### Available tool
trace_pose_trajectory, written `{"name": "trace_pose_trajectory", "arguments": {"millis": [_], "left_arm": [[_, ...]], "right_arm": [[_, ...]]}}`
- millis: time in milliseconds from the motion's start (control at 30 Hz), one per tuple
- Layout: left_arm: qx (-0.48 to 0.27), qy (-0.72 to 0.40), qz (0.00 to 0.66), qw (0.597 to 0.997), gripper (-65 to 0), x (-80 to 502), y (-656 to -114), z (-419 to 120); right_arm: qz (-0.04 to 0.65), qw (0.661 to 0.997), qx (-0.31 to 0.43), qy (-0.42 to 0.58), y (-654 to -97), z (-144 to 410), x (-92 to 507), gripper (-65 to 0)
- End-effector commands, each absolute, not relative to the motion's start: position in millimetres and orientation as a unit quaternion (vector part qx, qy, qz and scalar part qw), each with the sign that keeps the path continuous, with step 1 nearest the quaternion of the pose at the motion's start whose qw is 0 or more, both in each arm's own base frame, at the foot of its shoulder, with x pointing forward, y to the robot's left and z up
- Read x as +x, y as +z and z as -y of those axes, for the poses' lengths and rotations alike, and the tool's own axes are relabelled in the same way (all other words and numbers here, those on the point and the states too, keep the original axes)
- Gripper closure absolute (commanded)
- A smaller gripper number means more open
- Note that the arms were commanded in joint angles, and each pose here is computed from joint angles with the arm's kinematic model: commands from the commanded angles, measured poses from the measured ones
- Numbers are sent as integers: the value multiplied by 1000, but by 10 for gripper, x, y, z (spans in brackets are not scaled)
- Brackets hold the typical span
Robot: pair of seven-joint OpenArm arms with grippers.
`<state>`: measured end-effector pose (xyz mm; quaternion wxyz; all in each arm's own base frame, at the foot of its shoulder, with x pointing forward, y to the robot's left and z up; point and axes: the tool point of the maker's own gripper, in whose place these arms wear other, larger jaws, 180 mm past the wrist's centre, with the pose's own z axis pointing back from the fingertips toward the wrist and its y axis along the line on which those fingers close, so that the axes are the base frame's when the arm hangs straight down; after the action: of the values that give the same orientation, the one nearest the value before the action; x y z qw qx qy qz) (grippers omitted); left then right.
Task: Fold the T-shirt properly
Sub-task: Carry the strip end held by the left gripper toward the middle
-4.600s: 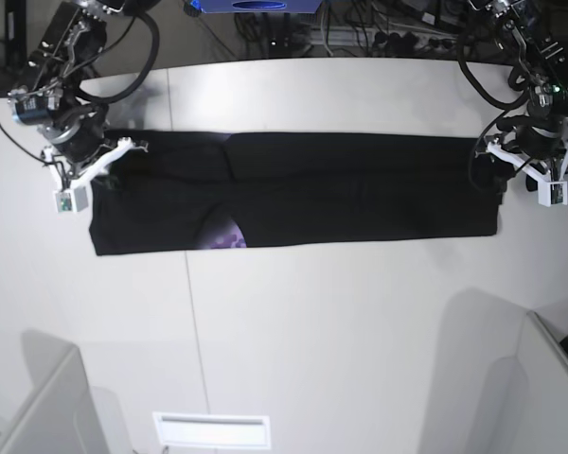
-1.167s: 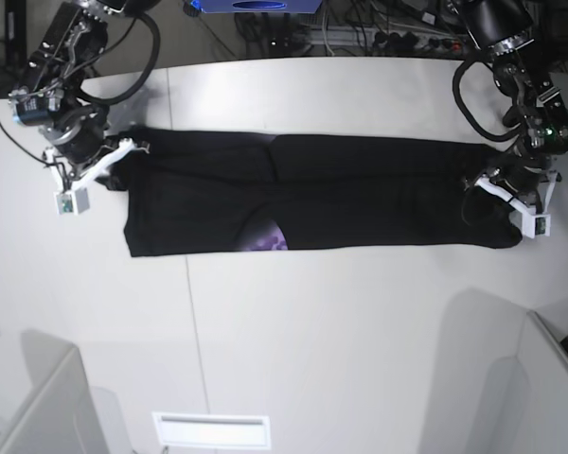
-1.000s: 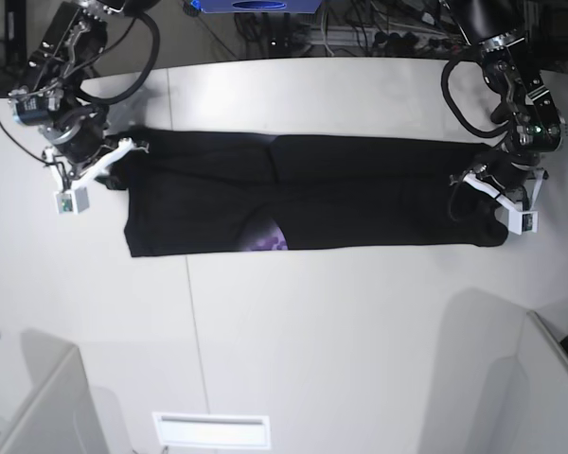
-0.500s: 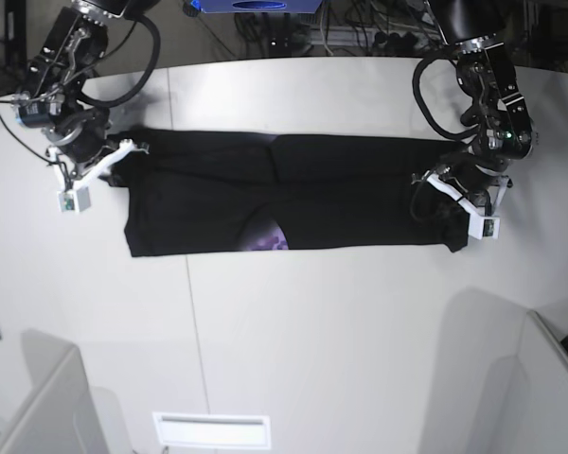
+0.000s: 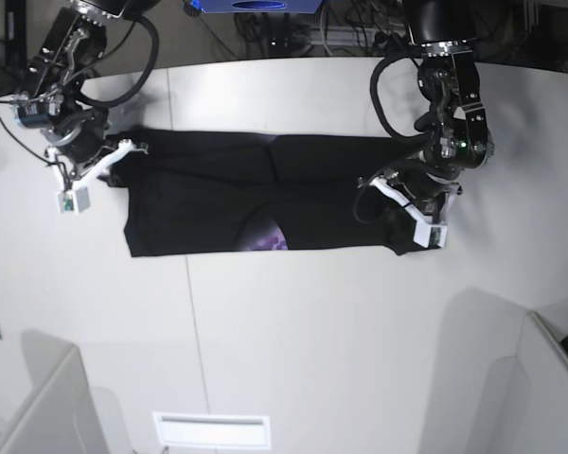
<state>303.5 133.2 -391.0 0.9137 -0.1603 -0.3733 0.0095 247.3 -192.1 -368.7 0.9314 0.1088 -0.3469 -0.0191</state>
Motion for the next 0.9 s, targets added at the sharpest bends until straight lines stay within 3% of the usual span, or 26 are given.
{"name": "trace_pose_trajectory", "arguments": {"millis": [0,433,867], "left_arm": [[-174,7,401,899,0,3148,-3747,-1254],[-223,-7,396,890,0,3160,-3715,-741],[-234,-11,373,898,0,3151,-3737,-633]], "right_arm": [[369,923,109,-16,-3581,1940,2548,0],[367,923,109,-16,-3587,1939,2541,0],[369,923,109,-16,-3581,1940,2548,0]]}}
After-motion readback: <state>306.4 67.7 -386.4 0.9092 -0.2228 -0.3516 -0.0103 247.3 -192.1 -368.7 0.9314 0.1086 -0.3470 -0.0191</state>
